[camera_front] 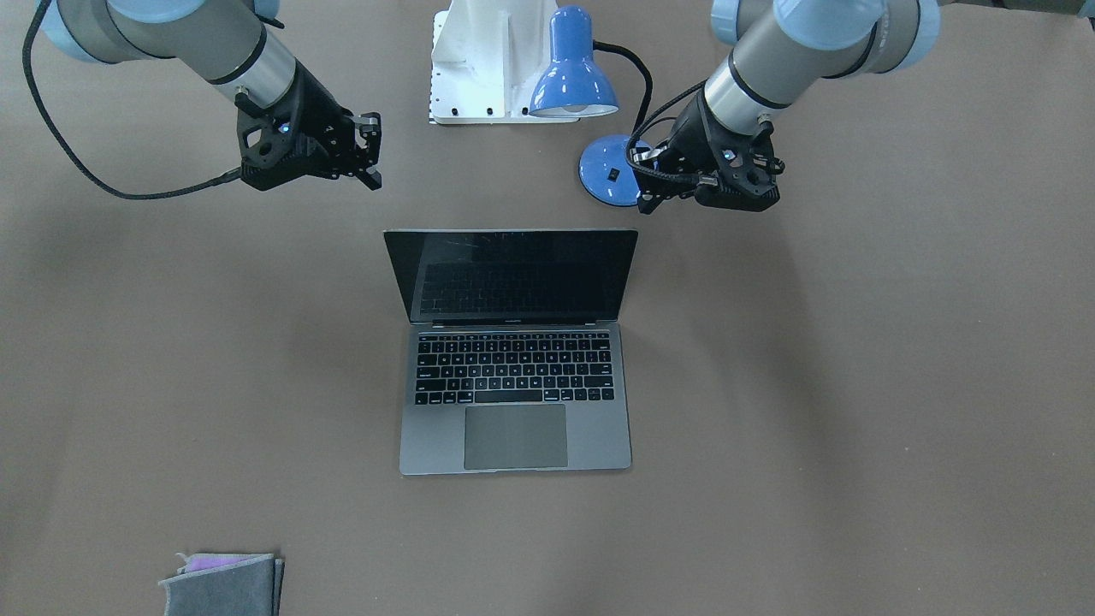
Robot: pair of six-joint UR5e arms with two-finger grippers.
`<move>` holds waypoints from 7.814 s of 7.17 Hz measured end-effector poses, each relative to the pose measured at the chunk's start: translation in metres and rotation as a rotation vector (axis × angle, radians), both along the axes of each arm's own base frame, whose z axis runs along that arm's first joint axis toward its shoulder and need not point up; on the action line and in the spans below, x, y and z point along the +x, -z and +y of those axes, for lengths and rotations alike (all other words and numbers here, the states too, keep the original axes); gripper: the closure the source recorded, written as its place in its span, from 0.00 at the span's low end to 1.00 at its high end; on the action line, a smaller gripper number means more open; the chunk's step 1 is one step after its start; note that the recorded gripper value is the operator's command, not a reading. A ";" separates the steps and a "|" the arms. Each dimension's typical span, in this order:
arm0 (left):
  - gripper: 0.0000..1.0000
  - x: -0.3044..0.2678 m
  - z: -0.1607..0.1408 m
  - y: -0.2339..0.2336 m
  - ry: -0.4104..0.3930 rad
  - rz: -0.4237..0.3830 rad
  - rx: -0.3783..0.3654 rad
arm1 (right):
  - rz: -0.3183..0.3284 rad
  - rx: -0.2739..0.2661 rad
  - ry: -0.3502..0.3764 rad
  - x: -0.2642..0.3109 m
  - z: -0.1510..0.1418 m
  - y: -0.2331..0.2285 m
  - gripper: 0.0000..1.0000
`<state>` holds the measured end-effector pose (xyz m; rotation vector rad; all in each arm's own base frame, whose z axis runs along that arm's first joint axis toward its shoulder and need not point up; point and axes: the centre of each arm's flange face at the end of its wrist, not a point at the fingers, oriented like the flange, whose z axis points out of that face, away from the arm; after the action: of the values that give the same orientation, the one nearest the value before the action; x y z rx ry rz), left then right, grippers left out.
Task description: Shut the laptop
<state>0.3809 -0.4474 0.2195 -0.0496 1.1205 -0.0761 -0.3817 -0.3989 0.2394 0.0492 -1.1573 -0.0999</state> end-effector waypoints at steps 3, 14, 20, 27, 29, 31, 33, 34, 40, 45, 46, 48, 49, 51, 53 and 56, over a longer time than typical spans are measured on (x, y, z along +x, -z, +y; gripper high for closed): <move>1.00 0.020 0.002 0.013 0.007 0.004 -0.019 | 0.005 0.022 -0.033 -0.015 -0.015 0.009 1.00; 1.00 0.045 -0.037 0.039 0.211 -0.076 0.167 | 0.046 0.102 -0.218 -0.034 -0.068 0.037 1.00; 1.00 0.087 -0.088 0.021 0.258 -0.128 0.200 | 0.129 0.058 -0.299 -0.078 -0.172 0.027 1.00; 1.00 0.159 -0.162 -0.051 0.311 -0.173 0.226 | 0.223 -0.030 -0.254 -0.150 -0.240 -0.024 1.00; 1.00 0.161 -0.164 -0.049 0.312 -0.169 0.227 | 0.220 -0.044 -0.237 -0.153 -0.241 -0.024 1.00; 1.00 0.141 -0.161 -0.039 0.293 -0.142 0.215 | 0.179 -0.058 -0.226 -0.128 -0.249 -0.011 1.00; 1.00 0.035 -0.150 -0.061 0.199 -0.084 0.175 | 0.101 -0.085 -0.202 -0.019 -0.252 -0.037 1.00; 1.00 -0.039 -0.133 -0.088 0.154 -0.069 0.195 | 0.072 -0.079 -0.195 0.055 -0.246 -0.070 1.00; 1.00 -0.370 0.031 -0.343 0.048 -0.167 0.239 | 0.217 0.143 -0.095 0.368 -0.100 -0.358 1.00; 0.02 -0.410 0.080 -0.437 -0.003 -0.364 0.109 | 0.497 0.087 0.075 0.404 -0.103 -0.398 0.00; 0.02 -0.411 0.080 -0.439 -0.004 -0.373 0.105 | 0.500 0.083 0.078 0.404 -0.103 -0.398 0.00; 0.02 -0.411 0.080 -0.439 -0.006 -0.375 0.092 | 0.497 0.081 0.080 0.403 -0.103 -0.398 0.00; 0.02 -0.411 0.078 -0.437 -0.010 -0.372 0.073 | 0.491 0.079 0.080 0.403 -0.103 -0.398 0.00; 0.02 -0.409 0.068 -0.427 -0.047 -0.373 0.048 | 0.484 0.081 0.083 0.400 -0.104 -0.396 0.00; 0.02 -0.416 0.035 -0.406 -0.111 -0.382 0.053 | 0.482 0.093 0.101 0.390 -0.110 -0.392 0.00; 0.02 -0.438 0.022 -0.397 -0.097 -0.382 0.074 | 0.481 0.093 0.143 0.368 -0.123 -0.388 0.00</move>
<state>-0.0569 -0.4254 0.6167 -0.0219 0.7368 0.0414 -0.0134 -0.5216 0.6277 0.0225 -0.6739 -0.2772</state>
